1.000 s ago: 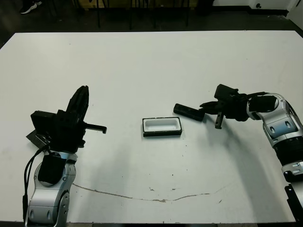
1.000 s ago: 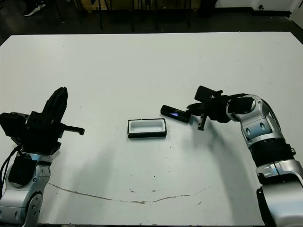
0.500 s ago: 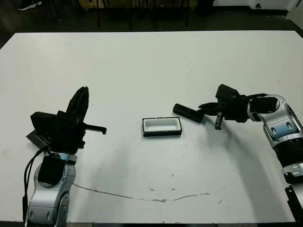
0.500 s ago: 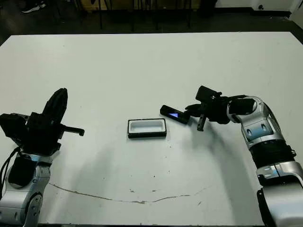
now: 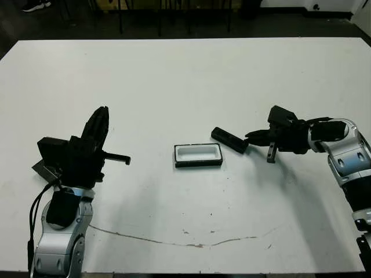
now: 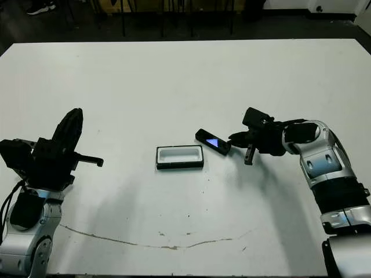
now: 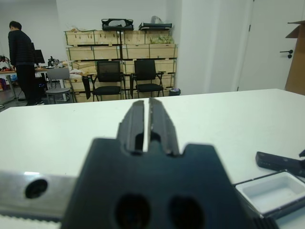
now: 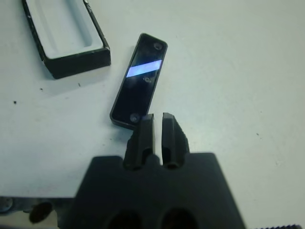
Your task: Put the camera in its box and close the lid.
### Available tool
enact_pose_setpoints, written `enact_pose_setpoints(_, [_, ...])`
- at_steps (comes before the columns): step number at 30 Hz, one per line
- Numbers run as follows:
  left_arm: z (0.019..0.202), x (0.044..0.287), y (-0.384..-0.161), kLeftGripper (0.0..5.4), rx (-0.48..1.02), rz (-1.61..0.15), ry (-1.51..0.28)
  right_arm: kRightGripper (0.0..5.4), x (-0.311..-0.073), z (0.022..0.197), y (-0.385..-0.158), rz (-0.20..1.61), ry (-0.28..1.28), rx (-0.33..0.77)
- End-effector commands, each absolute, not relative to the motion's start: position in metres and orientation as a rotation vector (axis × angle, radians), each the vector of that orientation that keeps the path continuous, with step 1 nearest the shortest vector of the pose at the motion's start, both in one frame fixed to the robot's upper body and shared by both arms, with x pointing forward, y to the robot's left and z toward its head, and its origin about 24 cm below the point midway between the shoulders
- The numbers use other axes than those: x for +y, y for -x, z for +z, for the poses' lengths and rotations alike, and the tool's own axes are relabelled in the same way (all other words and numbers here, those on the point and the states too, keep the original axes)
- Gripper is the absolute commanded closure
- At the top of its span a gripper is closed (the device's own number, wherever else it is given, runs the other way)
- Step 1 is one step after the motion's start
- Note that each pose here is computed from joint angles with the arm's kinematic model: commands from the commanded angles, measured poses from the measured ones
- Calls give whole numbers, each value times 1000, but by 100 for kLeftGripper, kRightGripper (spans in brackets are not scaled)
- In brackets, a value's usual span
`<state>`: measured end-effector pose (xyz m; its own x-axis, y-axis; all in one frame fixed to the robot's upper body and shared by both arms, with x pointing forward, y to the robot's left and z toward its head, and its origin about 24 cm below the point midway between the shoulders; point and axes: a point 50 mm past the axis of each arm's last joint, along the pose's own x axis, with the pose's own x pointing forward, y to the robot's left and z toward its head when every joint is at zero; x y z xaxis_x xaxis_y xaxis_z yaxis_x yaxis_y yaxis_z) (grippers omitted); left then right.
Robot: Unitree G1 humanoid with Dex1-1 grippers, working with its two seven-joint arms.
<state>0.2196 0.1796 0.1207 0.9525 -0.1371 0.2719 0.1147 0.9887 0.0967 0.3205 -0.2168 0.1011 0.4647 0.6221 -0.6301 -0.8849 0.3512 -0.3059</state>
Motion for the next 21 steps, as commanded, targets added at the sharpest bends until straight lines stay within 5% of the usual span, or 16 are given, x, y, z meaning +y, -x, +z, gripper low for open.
enact_pose_setpoints(1, [114, 183, -219, 539, -242, -119, -95, 540, -225, 98, -317, 884, 699, 402])
enact_pose_setpoints(8, [113, 183, -218, 539, -242, -119, -95, 540, -227, 110, -313, 490, 687, 202])
enact_pose_setpoints(15, [113, 184, -217, 539, -231, -114, -90, 540, -220, 133, -299, 541, 518, 145])
enact_pose_setpoints(21, [112, 184, -217, 540, -235, -116, -88, 465, -211, 139, -285, 727, 406, 198])
